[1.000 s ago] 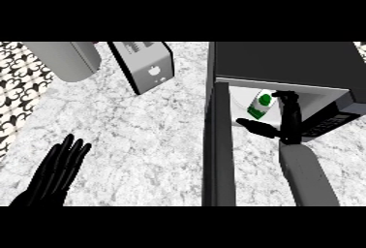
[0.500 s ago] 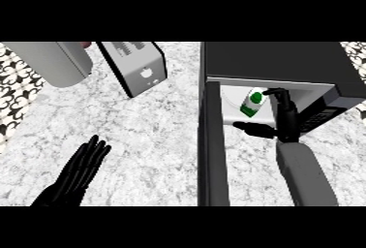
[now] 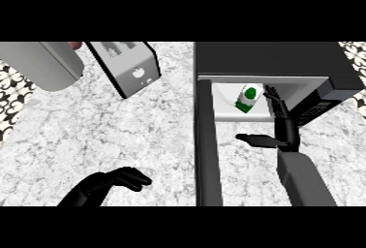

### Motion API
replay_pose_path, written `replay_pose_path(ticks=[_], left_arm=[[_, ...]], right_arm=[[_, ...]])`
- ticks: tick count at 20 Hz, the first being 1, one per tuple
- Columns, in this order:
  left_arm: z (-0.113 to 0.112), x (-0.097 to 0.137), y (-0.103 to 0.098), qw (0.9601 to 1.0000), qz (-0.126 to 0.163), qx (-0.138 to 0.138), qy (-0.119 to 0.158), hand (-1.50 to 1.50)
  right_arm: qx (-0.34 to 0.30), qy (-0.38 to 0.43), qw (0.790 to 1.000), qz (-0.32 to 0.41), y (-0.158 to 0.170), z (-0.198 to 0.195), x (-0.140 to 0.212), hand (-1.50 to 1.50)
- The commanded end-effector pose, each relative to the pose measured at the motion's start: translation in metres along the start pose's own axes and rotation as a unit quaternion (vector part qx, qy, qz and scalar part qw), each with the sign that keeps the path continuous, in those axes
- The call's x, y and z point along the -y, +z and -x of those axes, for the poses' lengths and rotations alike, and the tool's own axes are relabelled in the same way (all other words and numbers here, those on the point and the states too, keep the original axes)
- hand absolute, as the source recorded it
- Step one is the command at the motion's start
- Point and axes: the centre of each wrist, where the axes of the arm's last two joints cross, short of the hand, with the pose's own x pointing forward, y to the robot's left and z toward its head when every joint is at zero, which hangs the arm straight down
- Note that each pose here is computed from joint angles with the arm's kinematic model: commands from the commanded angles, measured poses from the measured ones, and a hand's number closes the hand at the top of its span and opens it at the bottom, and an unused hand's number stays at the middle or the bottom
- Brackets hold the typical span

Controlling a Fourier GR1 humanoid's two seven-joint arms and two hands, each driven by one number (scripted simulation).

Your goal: Pick up the milk, place it into the microwave and close the microwave

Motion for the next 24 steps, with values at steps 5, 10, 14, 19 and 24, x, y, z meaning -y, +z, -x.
replay_pose_path(ticks=[5, 10, 14, 19, 24], left_arm=[[0.035, 0.008, -0.036, 0.9984, 0.041, -0.036, -0.012, 1.5], [0.056, 0.035, -0.048, 0.9936, 0.08, -0.05, -0.063, 1.5], [0.056, 0.068, -0.076, 0.9836, 0.145, -0.082, -0.07, 1.5], [0.072, 0.083, -0.089, 0.977, 0.181, -0.098, -0.056, 1.5], [0.088, 0.128, -0.078, 0.9698, 0.226, -0.085, -0.034, 1.5]], right_arm=[[-0.053, -0.028, 0.998, -0.016, 0.043, 0.0, 0.019, -1.5], [-0.039, -0.014, 0.999, -0.02, 0.075, -0.023, 0.061, -1.5], [-0.028, -0.015, 0.999, -0.029, 0.1, -0.037, 0.065, -1.5], [-0.015, -0.007, 1.0, -0.012, 0.134, -0.07, 0.068, -1.5], [-0.005, -0.008, 1.0, 0.0, 0.142, -0.098, 0.105, -1.5]])
